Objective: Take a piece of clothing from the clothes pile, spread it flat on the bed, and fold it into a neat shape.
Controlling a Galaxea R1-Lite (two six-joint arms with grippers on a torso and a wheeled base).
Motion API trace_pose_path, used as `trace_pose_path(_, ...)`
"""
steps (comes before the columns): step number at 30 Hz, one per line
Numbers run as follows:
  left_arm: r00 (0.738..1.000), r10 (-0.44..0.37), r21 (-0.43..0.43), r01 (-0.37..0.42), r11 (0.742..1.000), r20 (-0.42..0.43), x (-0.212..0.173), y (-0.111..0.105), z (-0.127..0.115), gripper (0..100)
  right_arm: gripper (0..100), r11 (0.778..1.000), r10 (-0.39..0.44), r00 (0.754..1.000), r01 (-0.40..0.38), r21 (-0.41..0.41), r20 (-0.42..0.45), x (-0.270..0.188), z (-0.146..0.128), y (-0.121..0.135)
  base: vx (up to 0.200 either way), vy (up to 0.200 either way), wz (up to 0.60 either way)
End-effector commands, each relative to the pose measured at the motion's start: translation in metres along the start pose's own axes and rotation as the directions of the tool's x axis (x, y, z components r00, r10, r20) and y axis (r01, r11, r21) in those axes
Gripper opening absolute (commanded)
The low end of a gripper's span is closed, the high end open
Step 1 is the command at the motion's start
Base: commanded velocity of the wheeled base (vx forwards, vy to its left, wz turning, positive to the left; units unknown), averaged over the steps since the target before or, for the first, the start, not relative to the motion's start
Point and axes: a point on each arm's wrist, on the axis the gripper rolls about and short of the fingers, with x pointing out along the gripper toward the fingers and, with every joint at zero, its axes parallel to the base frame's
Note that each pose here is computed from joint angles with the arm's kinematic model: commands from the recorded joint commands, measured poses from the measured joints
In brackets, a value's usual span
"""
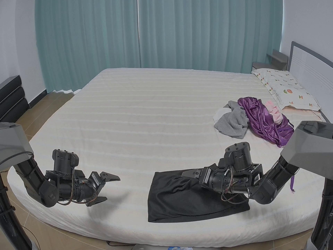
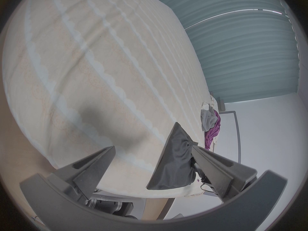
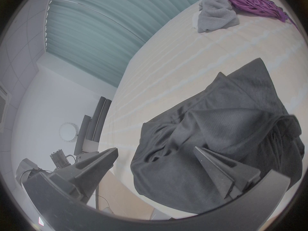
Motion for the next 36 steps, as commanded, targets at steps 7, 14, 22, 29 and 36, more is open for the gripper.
trace_pose_path(7, 1.0, 0.002, -0.002, -0.002, 1.0, 0.0, 0.0, 0.001, 0.0, 100, 100, 0.991, -0.13, 0.99, 0.128, 0.029, 0.052, 0.018, 0.034, -0.039, 0.0, 0.0, 0.0)
trace_pose_path(14, 1.0, 0.004, 0.001, -0.004, 1.0, 0.001, 0.001, 0.0, 0.0, 100, 100, 0.956, -0.285, 0.926, 0.292, 0.009, 0.249, 0.01, 0.074, -0.07, 0.0, 0.0, 0.0)
trace_pose_path(22, 1.0, 0.004, 0.001, -0.004, 1.0, 0.001, 0.001, 0.0, 0.0, 100, 100, 0.963, -0.261, 0.92, 0.27, 0.011, 0.293, -0.01, 0.089, -0.089, 0.0, 0.0, 0.0)
trace_pose_path(29, 1.0, 0.006, 0.0, -0.006, 1.0, 0.002, 0.001, 0.001, 0.0, 100, 100, 0.985, -0.165, 0.958, 0.174, -0.016, 0.234, -0.018, 0.083, -0.087, 0.0, 0.0, 0.0)
trace_pose_path(36, 1.0, 0.005, 0.001, -0.005, 1.0, 0.003, 0.001, 0.0, 0.0, 100, 100, 0.993, -0.108, 0.98, 0.114, -0.028, 0.167, -0.015, 0.079, -0.087, 0.0, 0.0, 0.0)
